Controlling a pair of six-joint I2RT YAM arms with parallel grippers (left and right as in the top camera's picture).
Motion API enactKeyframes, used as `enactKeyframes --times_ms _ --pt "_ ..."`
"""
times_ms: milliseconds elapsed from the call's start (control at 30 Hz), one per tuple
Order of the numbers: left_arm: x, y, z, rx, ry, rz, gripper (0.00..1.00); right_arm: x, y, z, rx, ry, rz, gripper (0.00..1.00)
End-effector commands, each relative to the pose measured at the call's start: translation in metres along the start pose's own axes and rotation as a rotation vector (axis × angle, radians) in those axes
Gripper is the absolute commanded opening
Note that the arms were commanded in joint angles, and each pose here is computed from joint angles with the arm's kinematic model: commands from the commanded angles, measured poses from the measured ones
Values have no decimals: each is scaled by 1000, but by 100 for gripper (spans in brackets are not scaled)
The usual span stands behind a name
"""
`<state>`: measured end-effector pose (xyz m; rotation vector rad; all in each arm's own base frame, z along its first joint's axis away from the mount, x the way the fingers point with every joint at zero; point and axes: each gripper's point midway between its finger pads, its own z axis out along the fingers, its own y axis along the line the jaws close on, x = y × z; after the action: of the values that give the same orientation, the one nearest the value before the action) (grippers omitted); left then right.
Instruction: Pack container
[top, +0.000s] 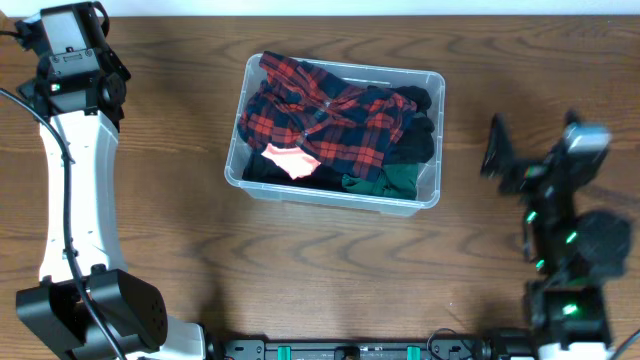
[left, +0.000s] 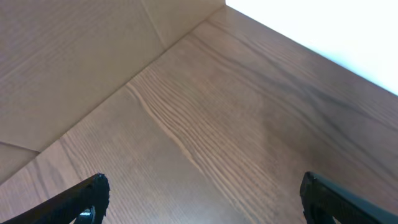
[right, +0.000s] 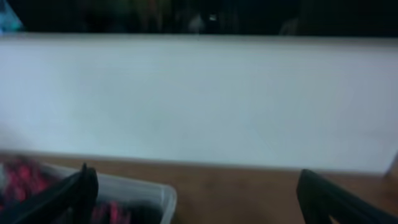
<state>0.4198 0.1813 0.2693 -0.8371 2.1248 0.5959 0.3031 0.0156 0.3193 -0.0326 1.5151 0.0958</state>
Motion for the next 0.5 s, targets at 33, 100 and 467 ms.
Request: enactKeyframes --times_ms 33,100,467 --pt "-1 2 0 -7 -2 -12 98 61 8 -25 -45 -7 17 99" --pt "-1 2 0 -7 -1 -11 98 79 7 -33 -46 -23 15 99" --pt "-1 2 0 -7 -1 -11 98 111 11 -56 -58 -7 -2 99"
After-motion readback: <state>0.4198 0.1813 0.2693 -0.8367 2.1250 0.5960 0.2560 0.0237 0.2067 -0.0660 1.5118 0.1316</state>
